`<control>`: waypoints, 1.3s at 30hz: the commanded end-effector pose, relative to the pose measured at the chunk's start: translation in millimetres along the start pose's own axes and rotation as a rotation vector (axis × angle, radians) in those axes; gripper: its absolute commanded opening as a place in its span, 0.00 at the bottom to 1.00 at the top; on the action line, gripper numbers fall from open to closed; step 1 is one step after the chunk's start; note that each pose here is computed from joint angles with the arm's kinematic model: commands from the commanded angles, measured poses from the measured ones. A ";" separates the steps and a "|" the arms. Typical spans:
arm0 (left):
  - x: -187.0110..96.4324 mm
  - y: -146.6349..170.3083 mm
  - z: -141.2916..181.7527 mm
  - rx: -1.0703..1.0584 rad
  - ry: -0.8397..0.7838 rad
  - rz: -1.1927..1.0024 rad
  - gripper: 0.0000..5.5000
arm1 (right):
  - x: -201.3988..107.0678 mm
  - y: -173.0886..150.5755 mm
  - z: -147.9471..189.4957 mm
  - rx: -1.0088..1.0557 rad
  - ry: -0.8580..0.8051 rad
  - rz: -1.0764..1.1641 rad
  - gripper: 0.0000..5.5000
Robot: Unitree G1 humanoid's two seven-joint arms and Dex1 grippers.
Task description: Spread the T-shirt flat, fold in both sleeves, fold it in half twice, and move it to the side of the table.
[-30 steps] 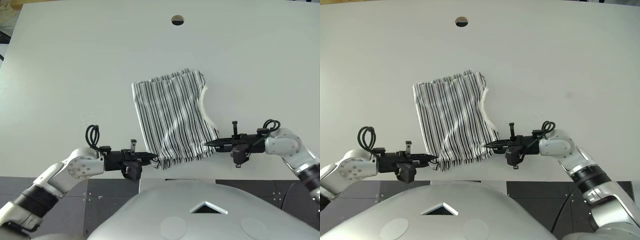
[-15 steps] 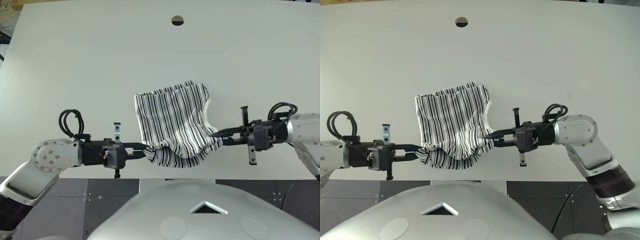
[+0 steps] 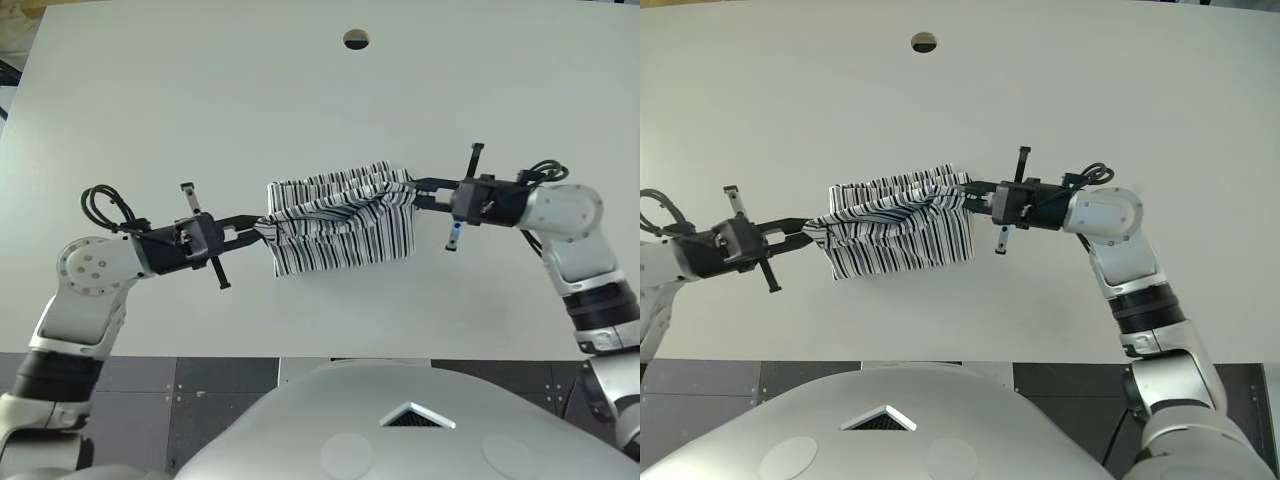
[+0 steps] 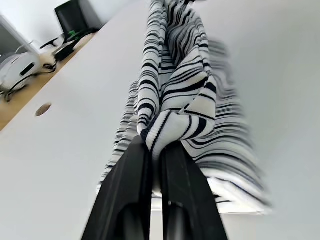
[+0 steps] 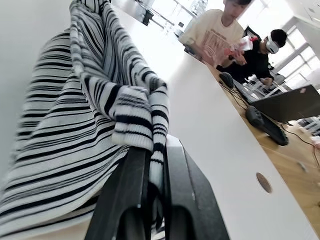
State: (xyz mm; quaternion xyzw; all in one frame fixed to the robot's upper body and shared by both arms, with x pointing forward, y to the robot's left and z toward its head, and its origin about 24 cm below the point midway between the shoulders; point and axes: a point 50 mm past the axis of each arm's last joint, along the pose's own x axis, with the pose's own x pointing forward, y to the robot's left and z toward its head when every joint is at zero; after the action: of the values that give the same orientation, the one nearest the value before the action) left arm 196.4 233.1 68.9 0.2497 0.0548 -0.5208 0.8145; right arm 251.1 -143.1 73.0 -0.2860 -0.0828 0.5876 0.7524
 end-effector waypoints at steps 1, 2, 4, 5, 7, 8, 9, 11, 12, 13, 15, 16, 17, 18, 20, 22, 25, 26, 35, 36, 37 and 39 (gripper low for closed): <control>9.6 13.1 -13.8 0.004 0.033 0.066 0.02 | 9.2 -8.2 -10.9 -0.009 0.026 -0.026 0.02; 10.9 14.2 -16.4 -0.001 0.037 0.075 0.02 | 10.9 -8.5 -13.5 0.003 0.026 -0.027 0.02; 12.4 17.4 -21.6 -0.030 0.036 0.102 0.09 | 15.0 -10.9 -21.3 0.012 0.042 -0.044 0.12; 12.9 20.9 -23.8 -0.047 0.037 0.130 0.12 | 17.1 -12.9 -26.8 0.016 0.061 -0.063 0.15; 13.1 28.8 -26.5 -0.080 0.037 0.185 0.18 | 19.8 -16.3 -35.5 0.028 0.094 -0.101 0.22; 12.6 32.8 -27.3 -0.104 0.033 0.210 0.21 | 20.7 -18.4 -39.6 0.034 0.114 -0.128 0.26; 11.1 37.2 -27.6 -0.141 0.024 0.238 0.21 | 21.6 -20.6 -43.4 0.045 0.134 -0.155 0.26; 8.0 44.7 -28.1 -0.233 0.001 0.285 0.21 | 22.8 -28.2 -49.3 0.073 0.163 -0.240 0.26; 6.2 47.2 -28.9 -0.286 -0.010 0.303 0.21 | 22.3 -35.1 -52.6 0.095 0.180 -0.310 0.26; 5.1 48.7 -29.3 -0.329 -0.019 0.312 0.21 | 21.0 -40.4 -55.4 0.109 0.197 -0.363 0.26; 2.5 53.6 -33.4 -0.417 -0.011 0.359 0.21 | 17.7 -49.3 -59.0 0.129 0.220 -0.459 0.26; 0.2 58.1 -38.2 -0.455 0.012 0.406 0.21 | 16.8 -52.1 -59.1 0.127 0.222 -0.493 0.26; -1.4 61.1 -41.4 -0.480 0.029 0.438 0.21 | 16.4 -53.8 -59.0 0.124 0.223 -0.515 0.26; -2.3 62.2 -43.3 -0.504 0.037 0.461 0.21 | 18.3 -53.5 -54.7 0.104 0.193 -0.518 0.26; -2.6 61.6 -44.2 -0.528 0.039 0.479 0.21 | 30.1 -43.5 -31.6 0.017 0.035 -0.448 0.26; -3.0 61.5 -44.2 -0.543 0.033 0.509 0.21 | 46.0 -18.3 -3.9 -0.089 -0.133 -0.294 0.26; -1.6 61.9 -41.4 -0.542 0.005 0.532 0.21 | 60.6 15.7 12.2 -0.204 -0.204 -0.116 0.26; -0.3 59.9 -36.6 -0.533 -0.031 0.512 0.21 | 63.1 21.2 12.2 -0.217 -0.199 -0.093 0.26; 25.6 24.3 16.7 -0.396 -0.272 0.233 0.21 | 93.7 44.4 -9.3 -0.147 -0.063 0.009 0.26; 26.4 24.3 16.4 -0.394 -0.272 0.238 0.21 | 100.9 42.0 -14.9 -0.126 -0.020 0.010 0.26; 27.2 24.3 15.7 -0.392 -0.270 0.243 0.21 | 106.1 39.7 -18.6 -0.116 0.009 0.007 0.26; 28.4 24.6 14.0 -0.393 -0.265 0.254 0.21 | 114.3 38.7 -26.5 -0.110 0.077 0.031 0.26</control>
State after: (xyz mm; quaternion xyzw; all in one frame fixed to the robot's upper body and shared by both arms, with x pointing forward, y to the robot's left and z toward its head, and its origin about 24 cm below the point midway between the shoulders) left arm 225.3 212.8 79.3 0.0114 0.0190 -0.4279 0.9036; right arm 256.7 -45.4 11.0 -0.3273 -0.1072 0.5812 0.7373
